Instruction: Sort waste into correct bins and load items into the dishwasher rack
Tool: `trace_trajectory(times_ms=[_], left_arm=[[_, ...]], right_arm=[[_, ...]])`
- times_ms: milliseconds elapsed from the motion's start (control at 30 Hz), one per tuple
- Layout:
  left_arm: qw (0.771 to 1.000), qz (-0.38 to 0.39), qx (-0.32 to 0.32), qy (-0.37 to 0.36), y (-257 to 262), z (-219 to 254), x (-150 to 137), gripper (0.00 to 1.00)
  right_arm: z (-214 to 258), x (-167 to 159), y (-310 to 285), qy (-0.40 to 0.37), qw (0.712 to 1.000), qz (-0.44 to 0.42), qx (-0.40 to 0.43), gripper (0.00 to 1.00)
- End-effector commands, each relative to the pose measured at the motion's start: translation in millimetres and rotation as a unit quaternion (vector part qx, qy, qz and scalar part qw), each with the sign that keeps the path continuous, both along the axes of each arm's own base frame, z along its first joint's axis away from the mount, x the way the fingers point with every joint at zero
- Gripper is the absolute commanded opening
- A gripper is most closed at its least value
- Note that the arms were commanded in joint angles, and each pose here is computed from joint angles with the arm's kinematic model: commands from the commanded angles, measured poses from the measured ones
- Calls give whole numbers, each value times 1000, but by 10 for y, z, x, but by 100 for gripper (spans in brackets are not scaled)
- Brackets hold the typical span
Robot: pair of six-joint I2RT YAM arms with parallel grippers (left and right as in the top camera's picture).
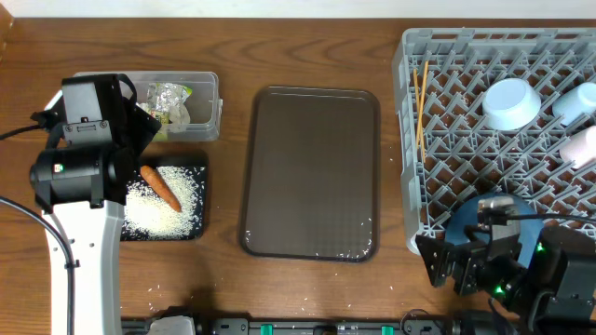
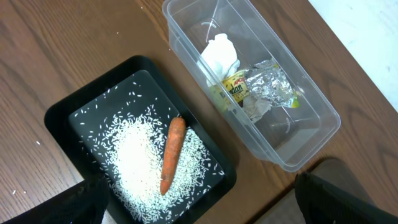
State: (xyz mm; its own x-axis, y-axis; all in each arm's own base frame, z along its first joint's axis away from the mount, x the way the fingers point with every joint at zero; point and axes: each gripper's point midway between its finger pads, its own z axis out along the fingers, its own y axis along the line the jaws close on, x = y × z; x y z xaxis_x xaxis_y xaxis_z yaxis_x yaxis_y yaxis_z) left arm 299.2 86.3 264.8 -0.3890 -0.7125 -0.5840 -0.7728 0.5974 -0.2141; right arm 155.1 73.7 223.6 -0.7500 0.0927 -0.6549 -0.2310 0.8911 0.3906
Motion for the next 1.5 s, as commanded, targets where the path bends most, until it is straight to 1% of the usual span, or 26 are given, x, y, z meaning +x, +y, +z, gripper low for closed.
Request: trace_trajectory(times_ms=[0, 67, 200, 233, 367, 467, 533, 667, 733, 833, 1000, 1233, 1300, 1467], left_arm=[[1000, 10, 4, 1, 38, -1, -9, 97], [1000, 10, 4, 2, 38, -1, -9, 97], [1000, 10, 4, 1, 38, -1, -9, 97], [1000, 10, 4, 2, 38, -1, -9, 97], [1000, 10, 4, 1, 38, -1, -9, 97], [1000, 10, 4, 1, 38, -1, -9, 97], [1000, 10, 4, 2, 38, -1, -9, 97], [1000, 10, 4, 2, 38, -1, -9, 97], [1000, 10, 4, 1, 38, -1, -9, 97], [1000, 10, 4, 1, 38, -1, -9, 97], [1000, 10, 4, 2, 38, -1, -9, 97], [1000, 10, 4, 2, 38, -1, -9, 97], [1000, 10, 4, 2, 38, -1, -9, 97], [1000, 10, 4, 1, 38, -1, -9, 97]], right_arm=[[-32, -1, -19, -1, 1000, 4, -16, 99], [38, 90, -49, -29, 999, 2, -27, 99], [241, 276, -18, -126, 987, 58, -76, 99], [235, 284, -8, -135, 985, 71, -85, 99], [36, 342, -11, -129, 984, 79, -93, 99], [-99, 489, 47, -167, 978, 90, -91, 99], [-185, 585, 109, -209, 969, 101, -87, 99], [-219, 710, 275, -311, 940, 124, -62, 99], [-177, 727, 320, -356, 924, 125, -57, 99], [-167, 726, 325, -398, 907, 119, -63, 99], [-267, 729, 211, -418, 901, 78, -86, 99], [-456, 778, 93, -433, 896, 40, -90, 99], [-520, 799, 28, -425, 899, 22, -99, 99], [-514, 826, -103, -423, 899, -15, -115, 99]])
